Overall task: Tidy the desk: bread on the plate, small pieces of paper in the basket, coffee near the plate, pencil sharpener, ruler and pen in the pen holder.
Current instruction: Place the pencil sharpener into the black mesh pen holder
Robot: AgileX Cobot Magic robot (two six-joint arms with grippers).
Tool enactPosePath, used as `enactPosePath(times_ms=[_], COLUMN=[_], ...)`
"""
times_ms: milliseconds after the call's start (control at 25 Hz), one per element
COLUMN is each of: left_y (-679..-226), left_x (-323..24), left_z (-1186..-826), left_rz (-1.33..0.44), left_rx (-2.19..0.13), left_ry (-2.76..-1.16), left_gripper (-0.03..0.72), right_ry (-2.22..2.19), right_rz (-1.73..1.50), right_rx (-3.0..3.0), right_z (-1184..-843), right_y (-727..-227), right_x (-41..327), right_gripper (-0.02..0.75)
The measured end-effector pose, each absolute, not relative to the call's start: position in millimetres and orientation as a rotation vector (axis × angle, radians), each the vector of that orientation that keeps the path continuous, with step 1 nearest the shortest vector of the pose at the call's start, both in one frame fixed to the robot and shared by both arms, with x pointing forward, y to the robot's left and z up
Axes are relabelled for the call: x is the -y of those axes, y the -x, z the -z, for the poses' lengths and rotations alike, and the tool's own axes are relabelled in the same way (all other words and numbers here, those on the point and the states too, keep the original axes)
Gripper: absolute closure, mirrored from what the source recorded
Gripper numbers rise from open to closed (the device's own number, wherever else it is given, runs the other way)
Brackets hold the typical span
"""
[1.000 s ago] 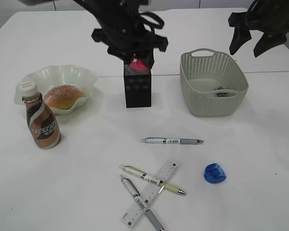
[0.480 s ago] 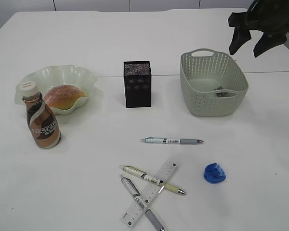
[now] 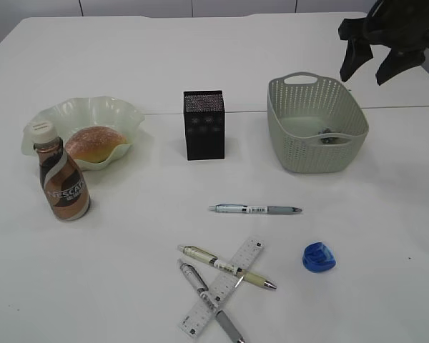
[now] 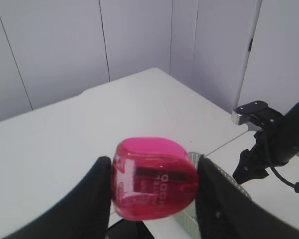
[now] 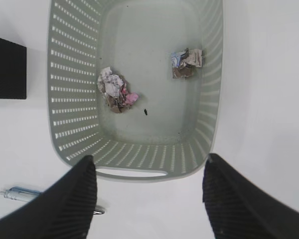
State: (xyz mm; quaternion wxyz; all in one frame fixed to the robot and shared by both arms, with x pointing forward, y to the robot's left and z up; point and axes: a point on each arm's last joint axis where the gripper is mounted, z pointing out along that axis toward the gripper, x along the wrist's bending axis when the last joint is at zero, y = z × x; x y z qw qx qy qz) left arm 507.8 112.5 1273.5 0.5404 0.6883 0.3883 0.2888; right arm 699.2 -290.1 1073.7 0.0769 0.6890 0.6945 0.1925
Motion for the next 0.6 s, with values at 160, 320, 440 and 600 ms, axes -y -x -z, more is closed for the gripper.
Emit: enactPosePath(times_ms=[160, 320, 440, 600], left_y=[-511, -518, -528, -563], left_x=[-107, -108, -110, -107], left_z=[-1232, -1183, -1162, -1119], left_rz=[-0.740, -0.738, -0.719, -0.707], left_rx=[-0.807, -0.768, -0.813, -0.901], left_ry=[-1.554, -1.473, -1.451, -1.453], left_gripper=[0.356, 0.356, 0.356, 0.356], right_ry=[-2.065, -2.065, -2.065, -2.065], right_rz=[-0.577, -0.577, -0.577, -0.577], right_rx=[-2.081, -2.081, -2.081, -2.081], right_z=[-1074, -1074, -1074, -1074], right_y=[-699, -699, -699, -699], right_x=[290, 290, 290, 290], right_gripper=[0.248, 0.248, 0.248, 0.248])
